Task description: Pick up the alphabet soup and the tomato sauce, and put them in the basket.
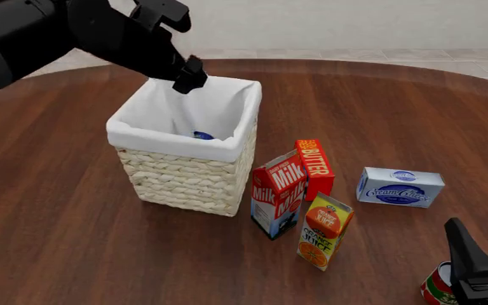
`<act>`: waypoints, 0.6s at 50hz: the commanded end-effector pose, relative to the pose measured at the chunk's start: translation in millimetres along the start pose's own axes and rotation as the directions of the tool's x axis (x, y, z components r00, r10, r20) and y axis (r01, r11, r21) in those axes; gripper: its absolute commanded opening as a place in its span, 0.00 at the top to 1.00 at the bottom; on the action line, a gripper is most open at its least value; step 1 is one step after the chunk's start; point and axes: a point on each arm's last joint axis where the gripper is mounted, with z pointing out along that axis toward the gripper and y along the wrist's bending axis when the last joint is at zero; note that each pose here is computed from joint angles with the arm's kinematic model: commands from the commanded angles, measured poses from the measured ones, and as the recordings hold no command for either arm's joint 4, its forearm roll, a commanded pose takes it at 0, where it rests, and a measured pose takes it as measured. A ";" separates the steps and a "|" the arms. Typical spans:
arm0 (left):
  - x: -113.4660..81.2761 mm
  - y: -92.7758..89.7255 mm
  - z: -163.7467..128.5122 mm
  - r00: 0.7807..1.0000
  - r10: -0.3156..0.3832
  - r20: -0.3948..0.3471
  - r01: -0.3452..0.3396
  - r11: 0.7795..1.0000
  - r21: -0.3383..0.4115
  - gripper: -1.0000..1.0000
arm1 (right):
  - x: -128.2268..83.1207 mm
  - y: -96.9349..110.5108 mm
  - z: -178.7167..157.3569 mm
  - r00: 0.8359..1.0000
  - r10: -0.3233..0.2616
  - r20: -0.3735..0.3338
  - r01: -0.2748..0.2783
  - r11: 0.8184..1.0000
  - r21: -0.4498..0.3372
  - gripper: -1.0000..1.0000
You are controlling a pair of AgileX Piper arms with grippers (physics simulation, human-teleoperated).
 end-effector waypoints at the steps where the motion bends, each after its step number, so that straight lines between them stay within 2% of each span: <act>1: -13.3 -0.9 -31.2 0.994 -0.024 0.102 0.026 1.000 -0.015 0.00 | -0.5 0.1 -0.1 1.000 -0.002 0.003 0.002 1.000 -0.002 0.00; 5: -17.1 -5.4 -42.2 0.989 -0.032 0.147 0.034 0.999 -0.011 0.00 | -0.2 0.3 0.1 1.000 -0.006 0.002 0.006 1.000 -0.005 0.00; 6: -21.3 -10.4 -52.2 0.982 -0.039 0.185 0.040 0.999 -0.003 0.00 | -0.3 0.3 0.0 1.000 -0.008 0.002 0.008 1.000 -0.005 0.00; 13: -29.5 -17.8 -76.2 0.962 -0.056 0.268 0.055 0.998 0.012 0.00 | 0.0 0.3 0.0 1.000 -0.013 0.002 0.013 1.000 -0.006 0.00; 23: -33.1 -25.4 -96.0 0.937 -0.073 0.342 0.066 0.997 0.031 0.00 | 0.3 0.4 0.2 1.000 -0.026 0.000 0.026 1.000 -0.006 0.00; 24: -33.9 -28.2 -103.3 0.928 -0.082 0.364 0.072 0.997 0.041 0.00 | 0.3 0.3 0.3 1.000 -0.026 0.000 0.026 1.000 -0.005 0.00; 25: -33.8 -28.2 -103.3 0.928 -0.082 0.364 0.072 0.997 0.041 0.00 | 0.3 0.3 0.3 1.000 -0.026 0.000 0.026 1.000 -0.005 0.00; 26: -35.3 -33.7 -116.1 0.916 -0.080 0.393 0.062 0.996 0.056 0.00 | 0.3 0.3 1.4 1.000 -0.027 -0.002 0.027 1.000 -0.005 0.00; 27: -35.2 -33.7 -116.1 0.916 -0.080 0.393 0.062 0.996 0.056 0.00 | 0.3 0.3 1.4 1.000 -0.027 -0.002 0.027 1.000 -0.005 0.00; 30: -36.4 -35.1 -129.6 0.897 -0.089 0.432 0.069 0.996 0.064 0.00 | 0.1 0.1 1.9 0.999 -0.036 -0.002 0.036 0.999 -0.002 0.00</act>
